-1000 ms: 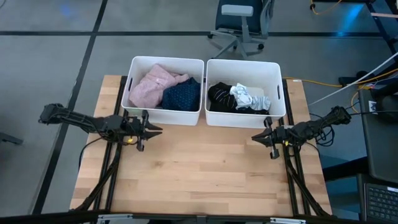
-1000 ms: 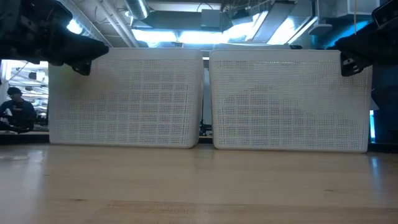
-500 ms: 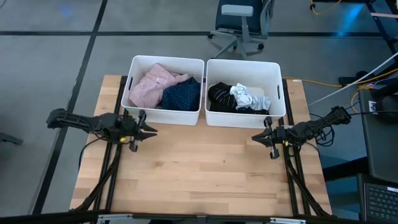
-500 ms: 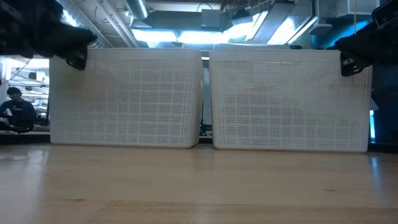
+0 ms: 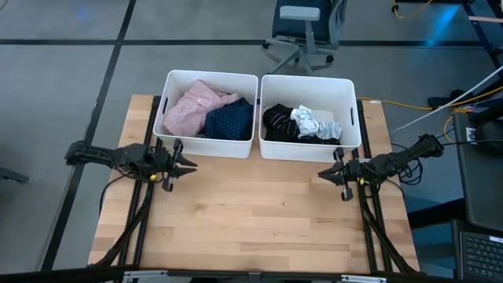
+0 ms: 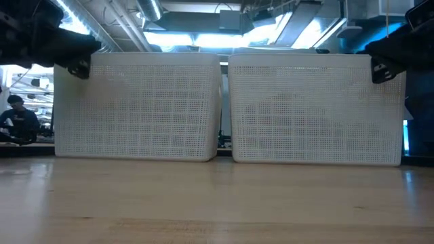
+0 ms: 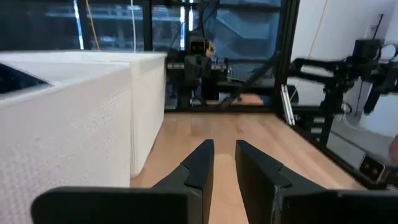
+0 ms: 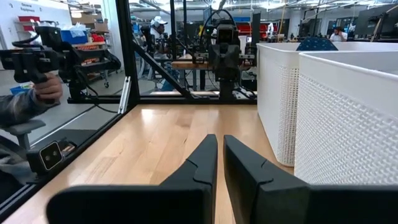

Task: Sort clothes
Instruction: Return to home position

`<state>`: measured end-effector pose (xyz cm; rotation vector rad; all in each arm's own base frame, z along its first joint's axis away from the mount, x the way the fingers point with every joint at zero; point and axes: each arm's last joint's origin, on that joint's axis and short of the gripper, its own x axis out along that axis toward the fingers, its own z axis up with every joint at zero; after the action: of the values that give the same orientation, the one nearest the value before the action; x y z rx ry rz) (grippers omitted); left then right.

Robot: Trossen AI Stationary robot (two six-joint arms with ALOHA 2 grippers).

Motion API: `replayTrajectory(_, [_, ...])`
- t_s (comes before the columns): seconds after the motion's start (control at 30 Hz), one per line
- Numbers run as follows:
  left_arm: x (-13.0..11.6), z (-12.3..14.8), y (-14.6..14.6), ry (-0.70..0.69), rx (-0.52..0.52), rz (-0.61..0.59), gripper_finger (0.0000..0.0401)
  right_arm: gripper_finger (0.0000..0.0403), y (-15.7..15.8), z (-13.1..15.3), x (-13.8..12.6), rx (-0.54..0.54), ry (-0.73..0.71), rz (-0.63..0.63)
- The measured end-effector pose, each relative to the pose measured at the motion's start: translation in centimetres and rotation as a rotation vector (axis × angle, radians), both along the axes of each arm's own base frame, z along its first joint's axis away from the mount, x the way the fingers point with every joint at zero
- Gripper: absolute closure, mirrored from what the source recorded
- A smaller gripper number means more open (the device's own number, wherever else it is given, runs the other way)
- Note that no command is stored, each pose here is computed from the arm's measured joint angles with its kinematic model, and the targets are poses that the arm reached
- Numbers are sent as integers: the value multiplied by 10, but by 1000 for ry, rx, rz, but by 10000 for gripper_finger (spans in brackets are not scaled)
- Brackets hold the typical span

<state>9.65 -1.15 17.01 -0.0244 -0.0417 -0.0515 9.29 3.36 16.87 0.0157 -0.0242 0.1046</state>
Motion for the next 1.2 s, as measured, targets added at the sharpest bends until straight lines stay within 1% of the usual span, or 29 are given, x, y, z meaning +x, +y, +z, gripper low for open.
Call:
replayTrajectory(0.2, [0,-1,0,14,1,0,345,372,0,0,0,1,-1,0])
replayTrajectory(0.5, [0,-1,0,10,106,4,345,372,0,0,0,1,-2,0])
replayTrajectory(1.2, [0,-2,0,11,100,3,345,372,0,0,0,1,-2,0])
